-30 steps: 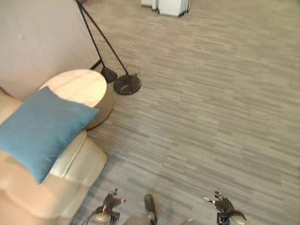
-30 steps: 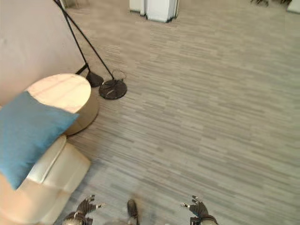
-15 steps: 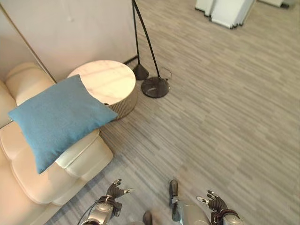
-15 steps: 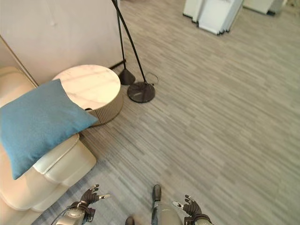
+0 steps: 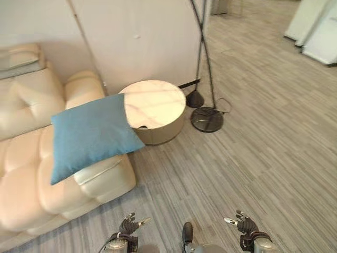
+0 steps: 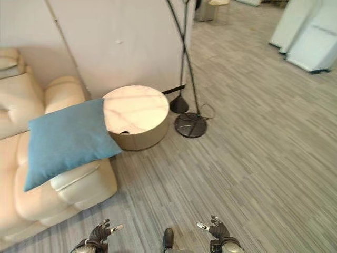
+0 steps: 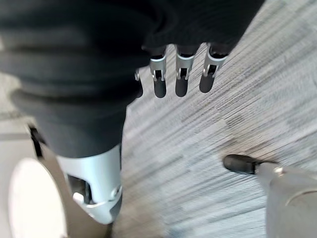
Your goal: Pick up all the scattered cushions and arrange them neatly on the sofa.
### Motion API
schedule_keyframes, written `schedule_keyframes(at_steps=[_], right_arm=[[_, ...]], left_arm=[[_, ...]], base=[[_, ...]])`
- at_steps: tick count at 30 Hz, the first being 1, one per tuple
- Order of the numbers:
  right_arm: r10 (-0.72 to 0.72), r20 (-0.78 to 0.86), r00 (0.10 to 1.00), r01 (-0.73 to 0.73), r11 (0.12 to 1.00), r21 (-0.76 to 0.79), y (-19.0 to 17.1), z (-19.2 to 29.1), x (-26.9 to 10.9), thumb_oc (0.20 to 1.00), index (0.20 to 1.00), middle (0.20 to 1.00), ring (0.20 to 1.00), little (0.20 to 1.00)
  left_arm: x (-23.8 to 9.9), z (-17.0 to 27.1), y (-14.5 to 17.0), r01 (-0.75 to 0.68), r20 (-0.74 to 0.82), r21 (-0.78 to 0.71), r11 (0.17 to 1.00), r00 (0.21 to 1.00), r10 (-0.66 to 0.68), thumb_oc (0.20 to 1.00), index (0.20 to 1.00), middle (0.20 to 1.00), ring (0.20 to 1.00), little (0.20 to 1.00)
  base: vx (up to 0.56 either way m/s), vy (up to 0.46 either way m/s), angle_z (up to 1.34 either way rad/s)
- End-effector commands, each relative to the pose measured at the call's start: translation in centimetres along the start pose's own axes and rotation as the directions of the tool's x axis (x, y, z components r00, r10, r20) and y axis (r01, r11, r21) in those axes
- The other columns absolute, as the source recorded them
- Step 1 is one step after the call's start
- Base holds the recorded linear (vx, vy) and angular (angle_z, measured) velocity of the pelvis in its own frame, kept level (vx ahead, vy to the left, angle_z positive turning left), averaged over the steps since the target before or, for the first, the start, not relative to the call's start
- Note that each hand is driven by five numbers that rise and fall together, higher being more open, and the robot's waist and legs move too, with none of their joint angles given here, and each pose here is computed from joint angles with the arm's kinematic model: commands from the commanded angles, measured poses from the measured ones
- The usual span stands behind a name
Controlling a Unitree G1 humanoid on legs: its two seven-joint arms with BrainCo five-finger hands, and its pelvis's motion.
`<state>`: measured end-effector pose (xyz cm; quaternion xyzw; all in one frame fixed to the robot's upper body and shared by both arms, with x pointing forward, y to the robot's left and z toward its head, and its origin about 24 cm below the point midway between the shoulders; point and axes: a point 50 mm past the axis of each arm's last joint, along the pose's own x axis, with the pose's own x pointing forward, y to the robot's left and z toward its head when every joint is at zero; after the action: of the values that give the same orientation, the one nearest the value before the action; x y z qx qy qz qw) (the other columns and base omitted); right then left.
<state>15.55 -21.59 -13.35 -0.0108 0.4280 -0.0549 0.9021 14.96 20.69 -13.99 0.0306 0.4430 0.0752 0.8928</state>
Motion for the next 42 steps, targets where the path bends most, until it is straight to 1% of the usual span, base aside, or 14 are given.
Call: schedule_keyframes(at_steps=[1, 8, 12, 18, 24, 34, 37, 42], right_arm=[[-0.014, -0.005, 1.000, 0.014, 1.000, -0.006, -0.4, -0.8, -0.4, 1.000, 1.000, 1.000, 1.000, 1.000], [-0.030, -0.015, 0.999, 0.029, 0.999, -0.044, -0.5, -0.9, -0.3, 1.000, 1.000, 1.000, 1.000, 1.000], [-0.018, -0.031, 0.999, 0.016, 0.998, -0.053, -0.2, -1.3, -0.4, 1.000, 1.000, 1.000, 1.000, 1.000], [0.030, -0.019, 0.999, -0.031, 0.998, -0.061, 1.4, -0.9, -0.2, 1.000, 1.000, 1.000, 1.000, 1.000], [0.058, -0.012, 0.998, -0.059, 0.997, -0.054, 2.3, -0.7, -0.2, 1.000, 1.000, 1.000, 1.000, 1.000], [0.046, -0.011, 0.999, -0.047, 0.998, -0.032, 2.1, -0.7, -0.1, 1.000, 1.000, 1.000, 1.000, 1.000], [0.032, -0.036, 0.999, -0.033, 0.999, -0.035, 1.5, -1.5, -0.4, 1.000, 1.000, 1.000, 1.000, 1.000], [0.009, -0.030, 1.000, -0.009, 1.000, -0.018, 0.6, -1.4, -0.4, 1.000, 1.000, 1.000, 1.000, 1.000]], left_arm=[[0.3, 2.2, 0.9, -0.019, 0.085, 0.004, 1.000, 0.996, 0.019, 1.000, 1.000, 1.000, 1.000, 1.000], [0.5, 2.5, 1.0, -0.037, 0.081, 0.015, 0.999, 0.996, 0.035, 1.000, 1.000, 1.000, 1.000, 1.000], [0.4, 1.5, 1.5, -0.047, 0.047, 0.019, 0.999, 0.998, 0.046, 1.000, 1.000, 1.000, 1.000, 1.000], [0.2, 0.3, 3.0, -0.080, -0.007, 0.053, 0.995, 0.997, 0.080, 1.000, 1.000, 1.000, 1.000, 1.000], [0.2, 0.8, 3.3, -0.082, 0.013, 0.075, 0.994, 0.997, 0.082, 1.000, 1.000, 1.000, 1.000, 1.000], [0.7, 2.7, 2.6, -0.058, 0.074, 0.082, 0.995, 0.996, 0.052, 1.000, 1.000, 1.000, 1.000, 1.000], [0.6, 2.4, 1.9, -0.032, 0.073, 0.086, 0.996, 0.997, 0.026, 1.000, 1.000, 1.000, 1.000, 1.000], [0.4, 1.6, 1.3, -0.022, 0.048, 0.027, 0.999, 0.999, 0.021, 1.000, 1.000, 1.000, 1.000, 1.000]], base=[[0.14, 0.018, 0.97], [0.16, 0.125, 0.79], [0.23, 0.207, 0.35], [0.33, 0.405, 0.31], [0.14, 0.308, 0.26], [0.14, -0.017, -0.02], [0.30, -0.130, -0.10], [0.24, -0.166, 0.08]])
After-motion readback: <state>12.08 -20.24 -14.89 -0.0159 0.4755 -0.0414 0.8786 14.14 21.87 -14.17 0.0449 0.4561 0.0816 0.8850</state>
